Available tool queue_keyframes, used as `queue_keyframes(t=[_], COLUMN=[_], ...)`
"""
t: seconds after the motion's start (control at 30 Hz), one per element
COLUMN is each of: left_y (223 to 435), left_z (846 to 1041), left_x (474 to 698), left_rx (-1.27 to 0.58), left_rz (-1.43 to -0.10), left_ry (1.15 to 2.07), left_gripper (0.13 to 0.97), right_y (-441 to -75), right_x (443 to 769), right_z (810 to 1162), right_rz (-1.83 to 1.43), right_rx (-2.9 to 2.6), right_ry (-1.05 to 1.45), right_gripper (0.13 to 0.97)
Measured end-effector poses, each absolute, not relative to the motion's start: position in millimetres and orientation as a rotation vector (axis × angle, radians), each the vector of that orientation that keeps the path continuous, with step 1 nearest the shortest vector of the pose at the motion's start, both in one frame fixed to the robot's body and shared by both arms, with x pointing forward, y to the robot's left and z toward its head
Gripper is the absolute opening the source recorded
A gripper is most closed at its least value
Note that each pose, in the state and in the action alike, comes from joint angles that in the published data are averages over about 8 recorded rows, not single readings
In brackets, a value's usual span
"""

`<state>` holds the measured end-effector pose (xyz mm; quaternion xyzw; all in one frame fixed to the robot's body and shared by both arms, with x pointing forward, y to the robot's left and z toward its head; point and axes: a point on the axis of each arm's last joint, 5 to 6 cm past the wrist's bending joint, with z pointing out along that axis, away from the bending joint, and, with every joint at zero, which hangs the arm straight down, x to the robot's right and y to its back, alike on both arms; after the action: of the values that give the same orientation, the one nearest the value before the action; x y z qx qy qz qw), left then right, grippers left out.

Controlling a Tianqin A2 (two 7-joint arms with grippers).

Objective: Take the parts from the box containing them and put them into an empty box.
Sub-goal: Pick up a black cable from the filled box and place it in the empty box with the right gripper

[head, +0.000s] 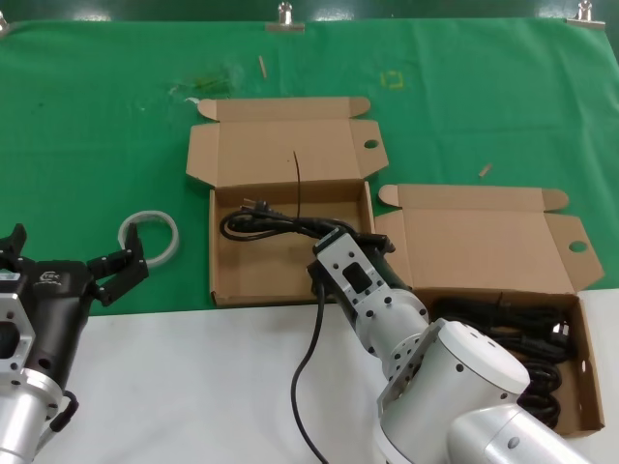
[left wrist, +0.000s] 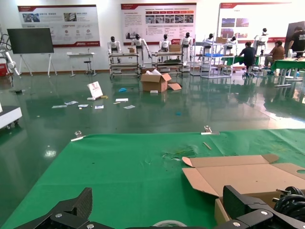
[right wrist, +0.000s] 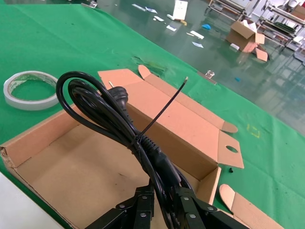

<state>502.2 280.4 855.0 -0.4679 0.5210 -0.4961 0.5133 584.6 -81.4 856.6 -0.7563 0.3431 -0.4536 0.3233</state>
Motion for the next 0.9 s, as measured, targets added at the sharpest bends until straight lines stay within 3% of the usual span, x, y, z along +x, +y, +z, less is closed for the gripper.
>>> queue_keyframes(t=[0.9], left_y=[280.4], left_z=[855.0], left_x=[502.2], left_rx=[-1.125], left_rz=[-1.193], left_ry=[1.253], left_gripper=[0.965], right_y=[-100.3], right_x=[579.5], right_z=[858.7], right_rz=[-1.19], right_rx=[-1.772], right_ry=[1.005], right_gripper=[0.235])
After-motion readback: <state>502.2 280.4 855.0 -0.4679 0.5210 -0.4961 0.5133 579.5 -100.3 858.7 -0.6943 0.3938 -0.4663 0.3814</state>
